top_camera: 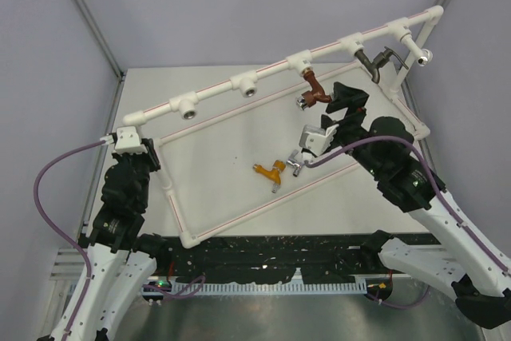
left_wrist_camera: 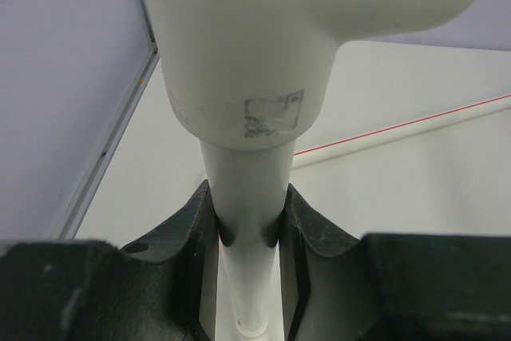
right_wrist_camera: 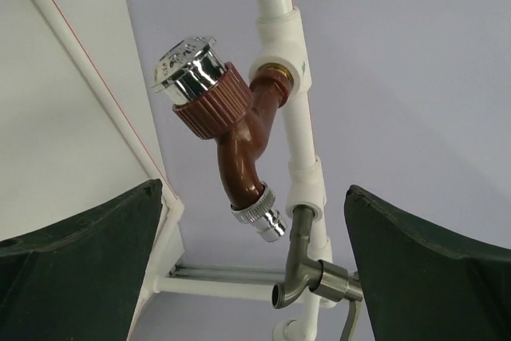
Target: Install the water faucets
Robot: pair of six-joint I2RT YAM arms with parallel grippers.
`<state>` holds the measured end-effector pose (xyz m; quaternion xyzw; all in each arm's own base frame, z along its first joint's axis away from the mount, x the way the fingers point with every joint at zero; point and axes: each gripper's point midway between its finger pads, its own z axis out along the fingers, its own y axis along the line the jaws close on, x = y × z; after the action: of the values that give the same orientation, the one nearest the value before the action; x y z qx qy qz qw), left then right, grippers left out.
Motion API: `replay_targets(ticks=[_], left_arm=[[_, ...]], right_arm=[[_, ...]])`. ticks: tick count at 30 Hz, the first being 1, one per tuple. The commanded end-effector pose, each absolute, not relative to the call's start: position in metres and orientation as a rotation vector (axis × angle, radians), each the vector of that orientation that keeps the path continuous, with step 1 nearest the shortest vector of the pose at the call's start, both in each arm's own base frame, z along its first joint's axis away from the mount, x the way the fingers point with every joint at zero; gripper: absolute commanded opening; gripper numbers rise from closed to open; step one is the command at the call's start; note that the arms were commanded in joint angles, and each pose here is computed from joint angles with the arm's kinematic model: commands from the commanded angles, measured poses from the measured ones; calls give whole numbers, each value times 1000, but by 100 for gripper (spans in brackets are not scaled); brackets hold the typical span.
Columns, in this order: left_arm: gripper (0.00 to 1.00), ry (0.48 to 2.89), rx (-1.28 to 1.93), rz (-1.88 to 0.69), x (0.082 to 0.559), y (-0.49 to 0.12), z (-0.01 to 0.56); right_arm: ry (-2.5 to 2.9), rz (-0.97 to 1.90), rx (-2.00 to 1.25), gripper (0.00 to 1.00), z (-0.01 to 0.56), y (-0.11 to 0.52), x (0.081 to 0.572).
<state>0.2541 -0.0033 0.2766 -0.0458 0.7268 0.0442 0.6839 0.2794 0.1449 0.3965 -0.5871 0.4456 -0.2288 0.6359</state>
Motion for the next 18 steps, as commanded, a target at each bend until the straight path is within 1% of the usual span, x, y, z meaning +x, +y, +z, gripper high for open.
replay_targets(ticks=[1,5,8,14,15,16,17,18], left_arm=[[0,1716,15,46,254,-22,257],[0,1714,14,49,254,-22,257],[0,1715,14,49,254,-22,257],[0,1713,14,47,254,-22,257],[0,1715,16,47,254,-22,257],[0,1715,15,48,254,-22,257],[0,1715,15,48,254,-22,257],[0,1715,15,48,254,-22,257]], right_arm=[[932,-802,-1334,96,416,136,294],[863,-958,-1274,90,426,136,309],[851,-967,-1273,87,425,143,317],[848,-955,-1236,75,422,152,328],[859,-943,-1229,69,419,153,330],[866,-932,-1213,60,421,153,331],[887,-901,-1194,57,420,155,332],[899,-885,-1190,51,419,155,333]])
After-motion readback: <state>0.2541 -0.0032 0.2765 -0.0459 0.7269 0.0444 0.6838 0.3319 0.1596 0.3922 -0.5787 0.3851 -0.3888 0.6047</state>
